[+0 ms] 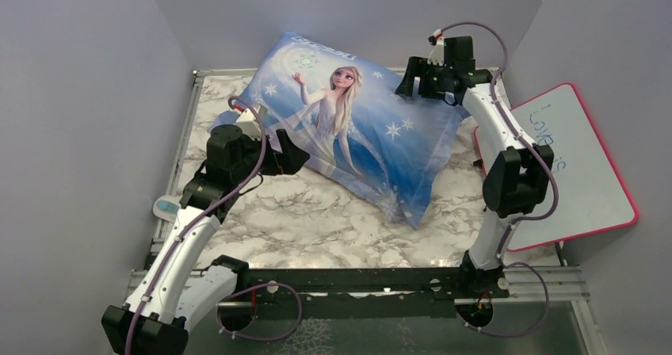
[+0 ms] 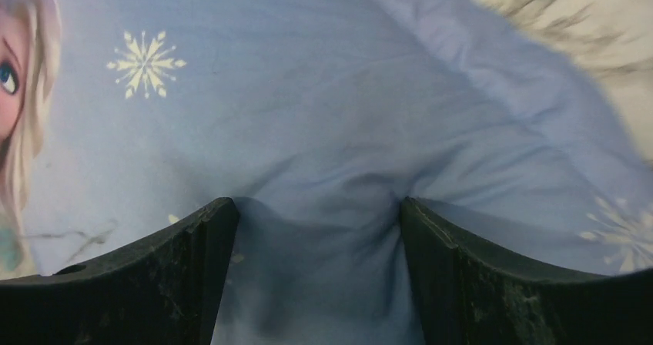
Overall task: Remove the pillowcase from the pillow
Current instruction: Adjust the pillow at the center of the board, then turn over the pillow at the center of the board.
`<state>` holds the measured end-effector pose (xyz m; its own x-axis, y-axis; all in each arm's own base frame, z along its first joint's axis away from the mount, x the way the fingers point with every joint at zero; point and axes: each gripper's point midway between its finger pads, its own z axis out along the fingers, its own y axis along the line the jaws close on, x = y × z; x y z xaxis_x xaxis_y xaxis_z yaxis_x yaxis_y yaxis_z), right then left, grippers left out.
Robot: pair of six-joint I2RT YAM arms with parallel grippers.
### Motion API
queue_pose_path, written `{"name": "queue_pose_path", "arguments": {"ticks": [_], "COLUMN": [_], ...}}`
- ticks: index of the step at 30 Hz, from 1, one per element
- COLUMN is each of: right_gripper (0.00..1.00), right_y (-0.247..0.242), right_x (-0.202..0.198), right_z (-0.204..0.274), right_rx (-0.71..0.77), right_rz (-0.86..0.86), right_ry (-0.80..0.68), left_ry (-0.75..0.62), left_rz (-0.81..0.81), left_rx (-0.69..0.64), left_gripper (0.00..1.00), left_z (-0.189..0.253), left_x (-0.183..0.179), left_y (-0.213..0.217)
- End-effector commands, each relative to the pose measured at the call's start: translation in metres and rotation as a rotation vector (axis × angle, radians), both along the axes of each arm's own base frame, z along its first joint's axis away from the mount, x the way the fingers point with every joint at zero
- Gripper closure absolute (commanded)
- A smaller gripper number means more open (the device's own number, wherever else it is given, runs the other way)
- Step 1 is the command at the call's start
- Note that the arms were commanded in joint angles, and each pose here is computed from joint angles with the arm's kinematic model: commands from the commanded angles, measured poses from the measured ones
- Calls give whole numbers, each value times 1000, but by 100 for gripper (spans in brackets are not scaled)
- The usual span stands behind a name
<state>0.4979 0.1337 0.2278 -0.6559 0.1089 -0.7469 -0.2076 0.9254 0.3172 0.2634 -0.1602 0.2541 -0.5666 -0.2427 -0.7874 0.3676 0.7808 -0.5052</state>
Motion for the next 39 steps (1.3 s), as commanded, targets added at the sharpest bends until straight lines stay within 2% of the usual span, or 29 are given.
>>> {"name": "queue_pose_path", "arguments": {"ticks": [1,2,4,8,11,14,16,20,28,31,34,37,39], "right_gripper": [28,39,46,70,76,76,70,37,1,0,0,0,6], "right_y": [70,80,96,112,111,108,105,93,17,17,59,100,121], "right_x": [-79,-96,-126,-181,-212,-241,-253,-248,-174,-165,-178,-209,-226], "right_z": [-34,-40,-54,-59,-47,-45,-43,-30,-5,-13,-36,-68,-80], "right_rx": [283,334,322,272,328,382,400,315,8,40,167,360,508], "right_rz": [410,455,487,525,498,489,486,447,-58,-81,128,344,442], "right_ry": [245,276,300,290,259,252,251,185,6,22,138,347,463], "left_ry": [11,19,24,26,22,24,35,102,159,179,199,221,237], "left_rz": [-30,-25,-23,-45,-59,-67,-71,-57,-5,4,-1,-4,-8], "left_rx": [-36,-36,-52,-102,-134,-155,-156,-134,-35,-4,0,5,10], "left_gripper": [1,1,1,1,1,1,1,2,10,10,13,14,14], "left_z": [-4,-8,-10,-10,-11,-11,-15,-39,-71,-79,-86,-95,-102], "left_x": [-9,-8,-5,1,6,10,13,14,8,5,1,-2,-4], "left_y": [-5,-5,-7,-16,-22,-27,-29,-28,-12,-7,-7,-7,-7]}}
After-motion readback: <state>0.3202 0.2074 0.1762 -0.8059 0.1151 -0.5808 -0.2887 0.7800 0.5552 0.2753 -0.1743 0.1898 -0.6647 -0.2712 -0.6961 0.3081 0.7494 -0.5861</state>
